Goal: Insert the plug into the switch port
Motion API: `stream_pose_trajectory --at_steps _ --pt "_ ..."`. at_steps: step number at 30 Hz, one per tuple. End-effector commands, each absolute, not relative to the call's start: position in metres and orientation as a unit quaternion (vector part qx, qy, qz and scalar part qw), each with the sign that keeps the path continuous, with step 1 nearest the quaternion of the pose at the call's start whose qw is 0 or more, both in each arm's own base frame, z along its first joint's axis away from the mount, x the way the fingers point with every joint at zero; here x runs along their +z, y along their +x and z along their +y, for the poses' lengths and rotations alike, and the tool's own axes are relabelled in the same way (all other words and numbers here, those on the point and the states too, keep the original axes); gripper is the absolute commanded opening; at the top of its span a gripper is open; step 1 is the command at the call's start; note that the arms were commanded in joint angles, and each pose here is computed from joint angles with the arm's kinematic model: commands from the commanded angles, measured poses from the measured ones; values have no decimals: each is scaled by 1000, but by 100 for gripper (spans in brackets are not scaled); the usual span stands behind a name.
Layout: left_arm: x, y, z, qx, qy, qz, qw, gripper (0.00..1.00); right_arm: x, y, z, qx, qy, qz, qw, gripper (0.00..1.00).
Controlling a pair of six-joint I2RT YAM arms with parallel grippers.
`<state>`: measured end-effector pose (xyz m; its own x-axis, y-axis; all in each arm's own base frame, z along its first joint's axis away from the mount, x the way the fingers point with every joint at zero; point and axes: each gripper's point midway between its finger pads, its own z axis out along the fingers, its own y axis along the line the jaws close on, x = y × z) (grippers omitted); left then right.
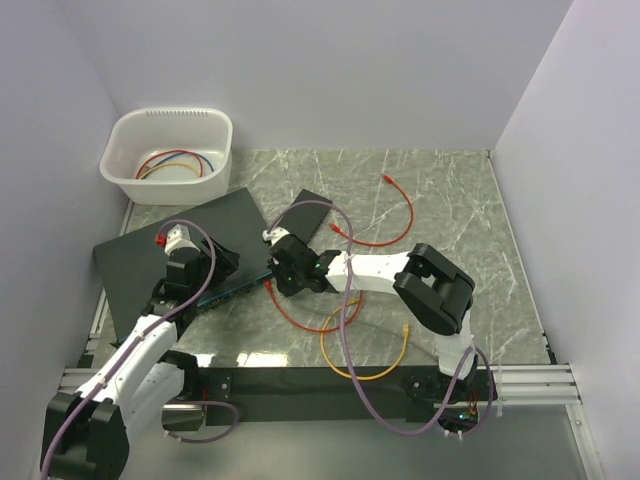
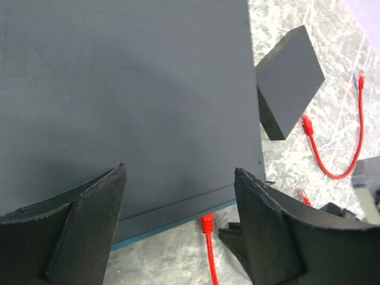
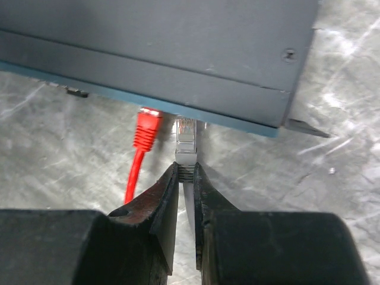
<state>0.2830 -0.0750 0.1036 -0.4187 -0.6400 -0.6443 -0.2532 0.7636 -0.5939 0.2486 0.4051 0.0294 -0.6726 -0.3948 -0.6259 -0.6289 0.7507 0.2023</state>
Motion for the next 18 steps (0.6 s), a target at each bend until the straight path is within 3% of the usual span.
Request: stream_pose_trajectory --at_steps 1,18 --pt "106 288 -77 -228 -262 811 471 78 41 264 404 194 -270 893 303 0" --pt "99 288 -69 -227 -270 811 467 76 59 275 411 215 -249 890 315 0"
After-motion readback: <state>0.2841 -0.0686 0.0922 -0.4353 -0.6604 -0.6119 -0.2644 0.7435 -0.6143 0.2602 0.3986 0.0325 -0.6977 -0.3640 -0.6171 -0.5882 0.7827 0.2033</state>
